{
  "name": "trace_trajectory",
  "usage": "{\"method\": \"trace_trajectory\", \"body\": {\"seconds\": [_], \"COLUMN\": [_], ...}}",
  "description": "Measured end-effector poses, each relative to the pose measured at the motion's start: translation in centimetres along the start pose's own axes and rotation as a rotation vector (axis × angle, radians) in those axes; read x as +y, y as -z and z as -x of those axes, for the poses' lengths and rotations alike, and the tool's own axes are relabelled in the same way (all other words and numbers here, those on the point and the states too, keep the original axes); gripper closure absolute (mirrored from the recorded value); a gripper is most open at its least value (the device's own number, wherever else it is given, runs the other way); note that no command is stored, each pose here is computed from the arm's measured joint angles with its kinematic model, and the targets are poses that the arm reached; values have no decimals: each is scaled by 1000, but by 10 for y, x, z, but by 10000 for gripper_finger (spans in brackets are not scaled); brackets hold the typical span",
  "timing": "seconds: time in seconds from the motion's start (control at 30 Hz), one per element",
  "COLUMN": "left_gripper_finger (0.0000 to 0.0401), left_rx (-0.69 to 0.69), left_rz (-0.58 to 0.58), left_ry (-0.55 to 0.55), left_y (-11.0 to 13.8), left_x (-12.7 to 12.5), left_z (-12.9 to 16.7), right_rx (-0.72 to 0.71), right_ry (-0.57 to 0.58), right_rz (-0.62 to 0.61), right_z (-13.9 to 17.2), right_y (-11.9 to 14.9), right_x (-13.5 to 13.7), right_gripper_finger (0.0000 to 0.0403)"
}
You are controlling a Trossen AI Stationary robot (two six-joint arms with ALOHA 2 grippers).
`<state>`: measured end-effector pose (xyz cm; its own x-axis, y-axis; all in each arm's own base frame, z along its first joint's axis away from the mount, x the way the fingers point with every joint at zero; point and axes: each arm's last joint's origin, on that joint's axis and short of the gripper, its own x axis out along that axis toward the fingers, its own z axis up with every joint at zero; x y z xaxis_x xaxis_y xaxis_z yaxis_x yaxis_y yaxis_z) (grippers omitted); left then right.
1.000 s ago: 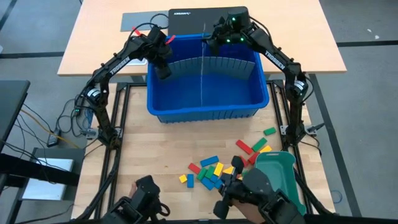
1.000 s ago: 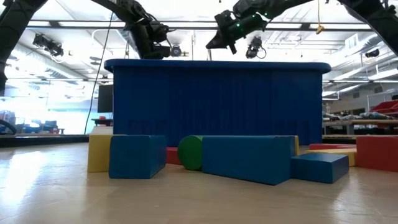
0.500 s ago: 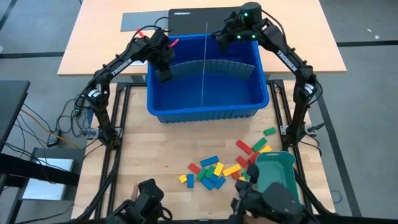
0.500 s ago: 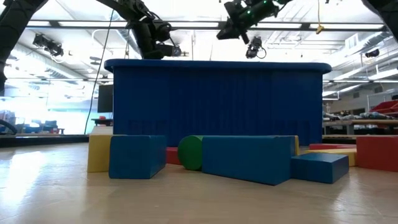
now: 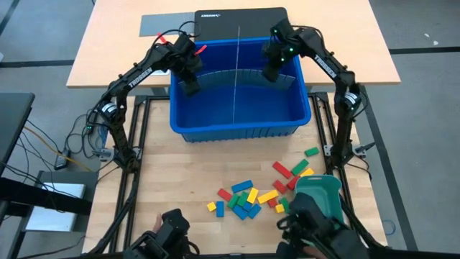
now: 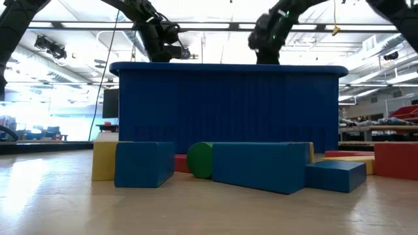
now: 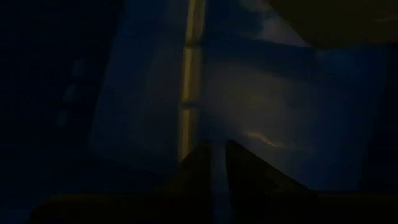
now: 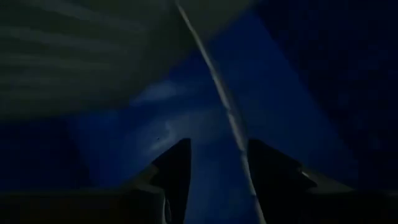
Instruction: Sort Items/Unsort Items
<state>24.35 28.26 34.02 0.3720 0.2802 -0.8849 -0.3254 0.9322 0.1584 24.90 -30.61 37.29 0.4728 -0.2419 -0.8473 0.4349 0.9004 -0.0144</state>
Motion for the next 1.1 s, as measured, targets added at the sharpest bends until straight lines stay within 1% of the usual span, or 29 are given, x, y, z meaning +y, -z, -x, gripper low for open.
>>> {"method": "trace_trajectory", "body": {"seconds": [0.17,0.37,0.47,0.53,0.63,0.7,0.8,0.93,1.1], "left_gripper_finger": [338,334,334,334,343,360,392,397,399], "left_rx": [9,24,37,62,116,127,127,153,180], "left_rz": [7,45,57,62,60,57,46,23,-39], "left_ry": [40,40,42,21,-24,-27,-22,0,42], "left_y": [2,3,4,4,5,5,3,2,0], "left_x": [-2,-3,-3,-1,0,-1,-5,-12,-19], "left_z": [0,0,-3,-8,-16,-18,-18,-17,-6], "right_rx": [115,166,159,166,167,174,194,199,183], "right_ry": [48,17,-3,-16,-20,-18,-37,-52,-119], "right_rz": [-11,-25,-7,21,53,67,73,96,117], "right_z": [-31,-52,-55,-58,-59,-59,-58,-49,-31], "right_y": [7,10,8,8,6,7,9,10,13], "right_x": [-17,-22,-19,-17,-13,-13,-12,-8,1], "right_gripper_finger": [242,256,277,301,353,387,390,397,399]}}
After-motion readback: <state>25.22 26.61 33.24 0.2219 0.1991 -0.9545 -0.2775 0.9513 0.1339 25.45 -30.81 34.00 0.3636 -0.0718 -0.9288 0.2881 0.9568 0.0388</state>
